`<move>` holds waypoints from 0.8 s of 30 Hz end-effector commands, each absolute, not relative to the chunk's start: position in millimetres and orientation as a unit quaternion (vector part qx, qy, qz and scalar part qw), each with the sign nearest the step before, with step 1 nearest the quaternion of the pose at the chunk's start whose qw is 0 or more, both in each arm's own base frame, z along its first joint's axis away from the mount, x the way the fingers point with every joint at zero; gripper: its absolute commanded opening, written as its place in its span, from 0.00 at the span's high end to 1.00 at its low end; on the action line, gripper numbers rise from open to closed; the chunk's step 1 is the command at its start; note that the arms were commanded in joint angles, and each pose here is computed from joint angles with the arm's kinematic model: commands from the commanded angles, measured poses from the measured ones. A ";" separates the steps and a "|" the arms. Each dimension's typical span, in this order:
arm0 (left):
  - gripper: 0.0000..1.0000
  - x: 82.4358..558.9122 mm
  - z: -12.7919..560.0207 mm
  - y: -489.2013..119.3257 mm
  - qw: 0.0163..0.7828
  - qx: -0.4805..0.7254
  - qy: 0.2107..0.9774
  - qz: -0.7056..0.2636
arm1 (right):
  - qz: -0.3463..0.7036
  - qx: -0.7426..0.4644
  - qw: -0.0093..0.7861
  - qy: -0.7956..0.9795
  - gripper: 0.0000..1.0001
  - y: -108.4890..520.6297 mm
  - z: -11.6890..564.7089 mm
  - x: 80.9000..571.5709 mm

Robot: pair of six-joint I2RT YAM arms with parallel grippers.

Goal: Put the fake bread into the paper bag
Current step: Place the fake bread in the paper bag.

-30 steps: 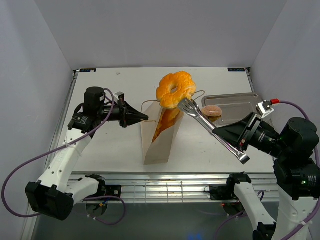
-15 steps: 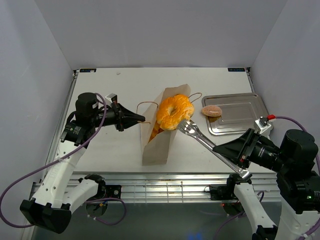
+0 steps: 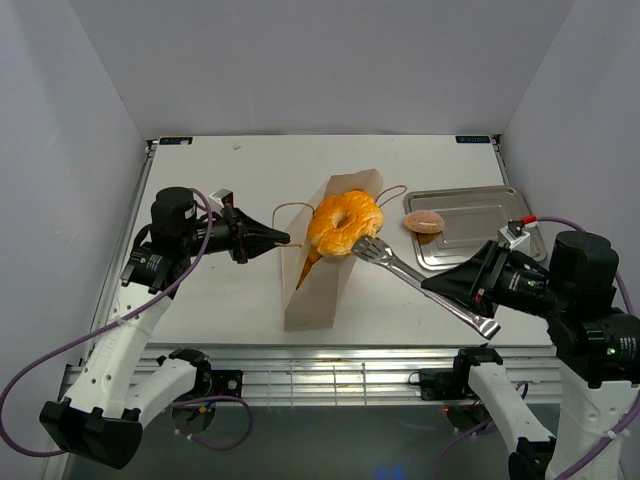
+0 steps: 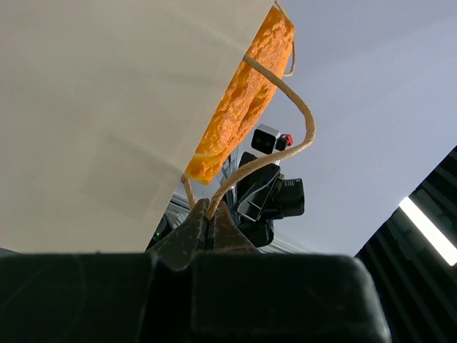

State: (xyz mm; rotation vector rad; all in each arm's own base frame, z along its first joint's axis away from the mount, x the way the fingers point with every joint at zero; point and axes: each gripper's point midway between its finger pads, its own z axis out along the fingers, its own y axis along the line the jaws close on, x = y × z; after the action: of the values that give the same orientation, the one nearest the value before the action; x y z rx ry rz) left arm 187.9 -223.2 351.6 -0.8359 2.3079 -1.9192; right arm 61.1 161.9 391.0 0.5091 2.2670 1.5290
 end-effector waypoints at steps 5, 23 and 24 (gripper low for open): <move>1.00 186.5 358.6 -220.8 0.026 -0.265 0.738 -0.620 | 0.557 0.168 0.180 0.793 0.92 166.5 421.3 83.2; 1.00 184.9 360.5 -219.3 0.041 -0.257 0.740 -0.620 | 0.532 0.205 0.149 0.808 0.92 164.2 400.2 81.4; 1.00 184.7 360.6 -219.1 0.042 -0.258 0.740 -0.620 | 0.529 0.206 0.151 0.809 0.92 163.9 399.2 84.1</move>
State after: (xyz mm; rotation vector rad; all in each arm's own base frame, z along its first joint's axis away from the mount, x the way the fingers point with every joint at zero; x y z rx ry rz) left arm 191.7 -222.1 349.8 -0.8377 2.2912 -1.8925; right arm 76.8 164.1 399.8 0.6323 2.3356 1.5401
